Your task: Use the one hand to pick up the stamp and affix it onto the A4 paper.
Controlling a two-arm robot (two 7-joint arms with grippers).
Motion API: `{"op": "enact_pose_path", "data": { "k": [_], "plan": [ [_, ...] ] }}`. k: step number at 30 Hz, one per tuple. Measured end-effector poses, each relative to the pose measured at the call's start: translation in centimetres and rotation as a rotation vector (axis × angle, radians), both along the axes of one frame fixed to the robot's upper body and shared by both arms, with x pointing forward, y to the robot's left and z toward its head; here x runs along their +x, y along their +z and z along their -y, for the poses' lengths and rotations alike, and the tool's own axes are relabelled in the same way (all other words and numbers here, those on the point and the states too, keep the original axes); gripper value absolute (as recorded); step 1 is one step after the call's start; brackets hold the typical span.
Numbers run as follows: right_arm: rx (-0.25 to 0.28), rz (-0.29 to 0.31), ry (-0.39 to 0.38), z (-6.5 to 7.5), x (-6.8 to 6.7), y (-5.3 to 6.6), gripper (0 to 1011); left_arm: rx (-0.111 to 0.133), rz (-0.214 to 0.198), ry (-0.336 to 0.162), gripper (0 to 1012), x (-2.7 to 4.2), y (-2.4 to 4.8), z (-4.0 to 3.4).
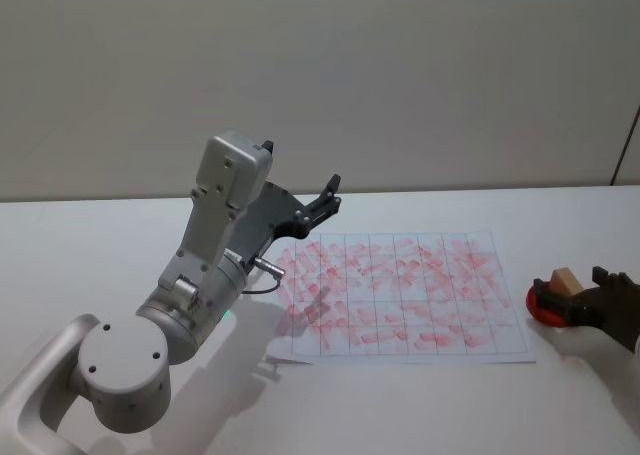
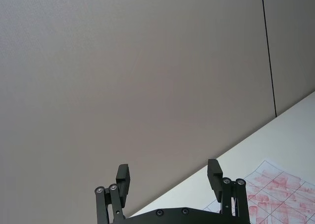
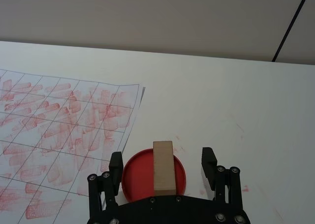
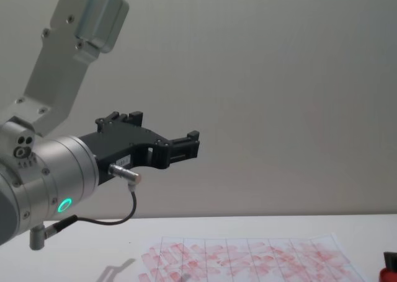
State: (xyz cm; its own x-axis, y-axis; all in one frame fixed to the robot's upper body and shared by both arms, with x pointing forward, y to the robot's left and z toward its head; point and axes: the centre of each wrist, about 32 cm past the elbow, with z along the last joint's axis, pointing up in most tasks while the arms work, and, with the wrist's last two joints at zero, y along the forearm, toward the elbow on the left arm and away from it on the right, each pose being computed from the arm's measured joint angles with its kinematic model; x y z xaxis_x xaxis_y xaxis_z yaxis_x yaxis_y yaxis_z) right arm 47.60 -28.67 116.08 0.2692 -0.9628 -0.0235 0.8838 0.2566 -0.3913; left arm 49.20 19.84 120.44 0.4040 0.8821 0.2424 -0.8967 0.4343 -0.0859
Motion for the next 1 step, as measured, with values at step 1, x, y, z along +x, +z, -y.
{"op": "enact_pose_path", "data": {
  "k": [1],
  "plan": [
    [0.000,-0.001,0.000,0.00,0.01,-0.01,955,0.000,0.000,0.000,1001,0.00,0.00,0.00]
  ]
}}
